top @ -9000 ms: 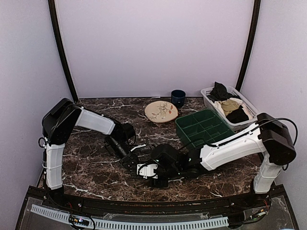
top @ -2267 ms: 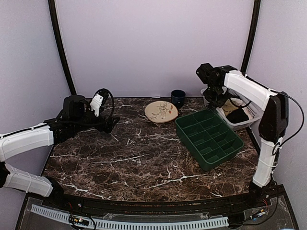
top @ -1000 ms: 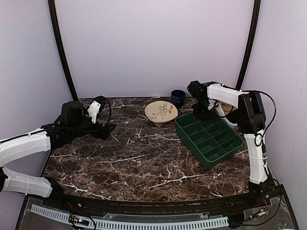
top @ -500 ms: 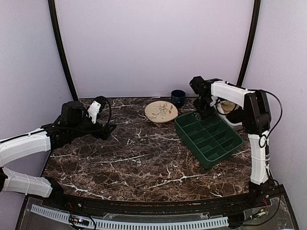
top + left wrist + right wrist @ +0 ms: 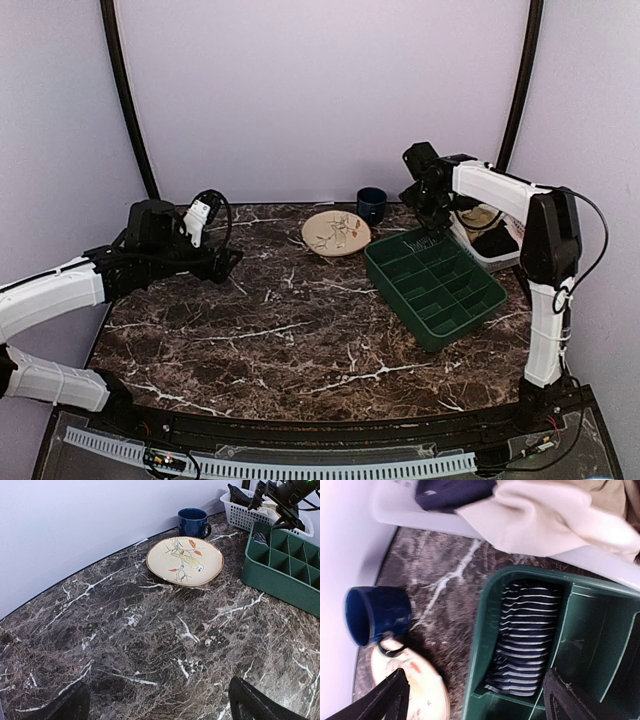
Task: Roll the underwear
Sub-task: Reset both arms
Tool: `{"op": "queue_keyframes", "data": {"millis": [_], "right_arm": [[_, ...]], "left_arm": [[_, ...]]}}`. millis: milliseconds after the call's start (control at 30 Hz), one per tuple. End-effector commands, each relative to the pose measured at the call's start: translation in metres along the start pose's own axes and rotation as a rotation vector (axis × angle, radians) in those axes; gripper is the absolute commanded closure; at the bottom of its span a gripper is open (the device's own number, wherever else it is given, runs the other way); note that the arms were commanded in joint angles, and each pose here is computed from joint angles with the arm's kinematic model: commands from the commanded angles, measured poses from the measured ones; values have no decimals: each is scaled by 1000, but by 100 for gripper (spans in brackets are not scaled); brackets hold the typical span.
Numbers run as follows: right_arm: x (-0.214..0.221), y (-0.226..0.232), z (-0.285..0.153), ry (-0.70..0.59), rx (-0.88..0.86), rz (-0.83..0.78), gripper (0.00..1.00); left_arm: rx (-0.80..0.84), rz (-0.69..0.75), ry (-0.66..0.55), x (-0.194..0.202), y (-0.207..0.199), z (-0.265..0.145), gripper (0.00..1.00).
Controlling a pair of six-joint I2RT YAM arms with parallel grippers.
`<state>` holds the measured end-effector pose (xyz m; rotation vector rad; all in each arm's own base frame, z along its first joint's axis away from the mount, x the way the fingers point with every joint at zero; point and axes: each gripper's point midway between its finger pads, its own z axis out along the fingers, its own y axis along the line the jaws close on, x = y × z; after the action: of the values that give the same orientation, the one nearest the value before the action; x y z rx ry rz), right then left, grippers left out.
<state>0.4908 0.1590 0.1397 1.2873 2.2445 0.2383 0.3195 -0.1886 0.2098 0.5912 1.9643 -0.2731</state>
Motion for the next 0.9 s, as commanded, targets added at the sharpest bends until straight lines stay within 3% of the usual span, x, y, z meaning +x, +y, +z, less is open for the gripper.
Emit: {"op": "queue_keyframes", "data": {"millis": [0,233,333,367,533,567,633,867], "right_arm": [[-26,49,-77,-63,-279,-90,3],[-43,58,-164,-174,-562,-315,0],[-42,42,-193,-208,-667,-385,0],[-40,40,-209,-234,-716,-477,0],[-19,-15,-211,-217,-749,-555,0],[-4,-27,-208,-185,-761,-655,0],[15,-51,-201,-113,-761,-710,0],[39,-122,-179,-24,-706,-687,0]], "left_arm": [[-19,-86,57,-25,5,-1,1],[-8,-202,193,-56,3,10,1],[30,-262,206,-67,-5,16,1],[49,-278,200,-70,-8,17,1],[41,-382,225,-55,-11,23,1],[31,-403,249,-46,-11,25,1],[17,-436,302,-28,-13,28,1],[34,-442,423,25,-37,33,1]]}}
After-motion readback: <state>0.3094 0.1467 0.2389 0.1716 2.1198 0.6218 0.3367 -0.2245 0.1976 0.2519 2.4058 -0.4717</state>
